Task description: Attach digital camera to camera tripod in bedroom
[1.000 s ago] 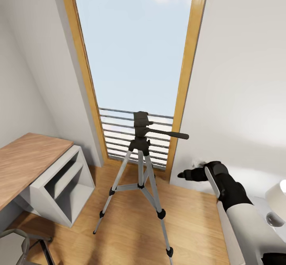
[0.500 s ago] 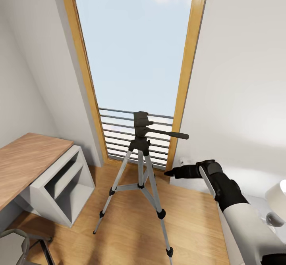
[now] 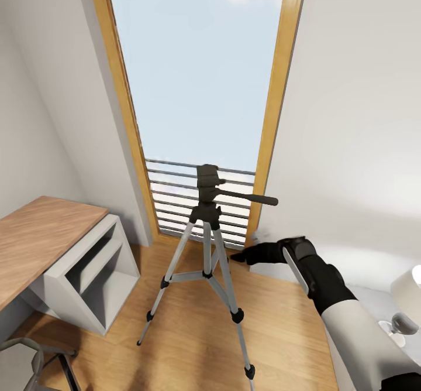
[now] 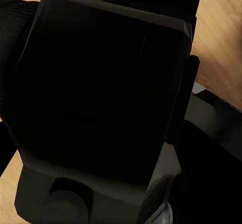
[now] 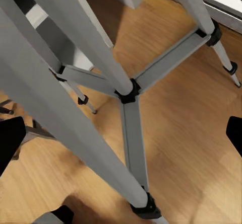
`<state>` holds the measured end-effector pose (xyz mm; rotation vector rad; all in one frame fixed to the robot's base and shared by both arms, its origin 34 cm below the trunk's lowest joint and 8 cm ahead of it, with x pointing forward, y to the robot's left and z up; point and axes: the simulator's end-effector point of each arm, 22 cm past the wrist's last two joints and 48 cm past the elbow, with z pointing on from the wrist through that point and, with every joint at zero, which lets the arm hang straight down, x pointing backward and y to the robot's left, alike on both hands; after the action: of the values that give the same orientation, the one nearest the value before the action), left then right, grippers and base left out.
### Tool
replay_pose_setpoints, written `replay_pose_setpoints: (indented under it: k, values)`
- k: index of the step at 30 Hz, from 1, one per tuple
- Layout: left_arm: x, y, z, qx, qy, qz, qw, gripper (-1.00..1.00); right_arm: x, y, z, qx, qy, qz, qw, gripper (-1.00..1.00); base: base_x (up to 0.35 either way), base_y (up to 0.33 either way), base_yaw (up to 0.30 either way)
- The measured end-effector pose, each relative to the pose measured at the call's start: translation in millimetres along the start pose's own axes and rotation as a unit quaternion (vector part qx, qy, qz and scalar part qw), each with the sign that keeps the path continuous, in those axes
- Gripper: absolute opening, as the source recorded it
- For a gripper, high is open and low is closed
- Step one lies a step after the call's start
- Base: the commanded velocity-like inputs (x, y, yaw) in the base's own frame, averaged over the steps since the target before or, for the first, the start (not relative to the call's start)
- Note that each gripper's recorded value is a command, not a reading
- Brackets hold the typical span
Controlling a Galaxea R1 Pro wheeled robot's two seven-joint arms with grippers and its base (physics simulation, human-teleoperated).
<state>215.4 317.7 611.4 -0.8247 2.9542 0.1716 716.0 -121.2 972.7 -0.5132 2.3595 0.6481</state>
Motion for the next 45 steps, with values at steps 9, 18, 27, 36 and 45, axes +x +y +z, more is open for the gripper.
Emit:
replay_pose_setpoints:
  k: [9, 18, 27, 36, 45]
  values:
    - [-0.1, -0.1, 0.0, 0.000, 0.000, 0.000, 1.0000, -1.00, -5.5, 18.5, -4.6, -0.039, -0.005, -0.010, 0.9992, 1.00, 0.000, 0.000, 0.000]
    - [-0.1, -0.1, 0.0, 0.000, 0.000, 0.000, 1.0000, -1.00, -4.8, 29.1, -8.3, -0.068, -0.005, -0.012, 0.9976, 1.00, 0.000, 0.000, 0.000]
    - [-0.1, -0.1, 0.0, 0.000, 0.000, 0.000, 1.0000, -1.00, -0.7, 36.4, -12.1, -0.096, 0.000, -0.012, 0.9953, 1.00, 0.000, 0.000, 0.000]
    - [0.2, 0.3, 0.0, 0.000, 0.000, 0.001, 1.0000, -1.00, 5.9, 48.3, -3.5, -0.104, 0.008, -0.031, 0.9941, 1.00, 0.000, 0.000, 0.000]
    - [0.0, 0.0, 0.0, 0.000, 0.000, 0.001, 1.0000, -1.00, -4.4, 63.8, 9.5, -0.118, -0.033, -0.069, 0.9901, 1.00, 0.000, 0.000, 0.000]
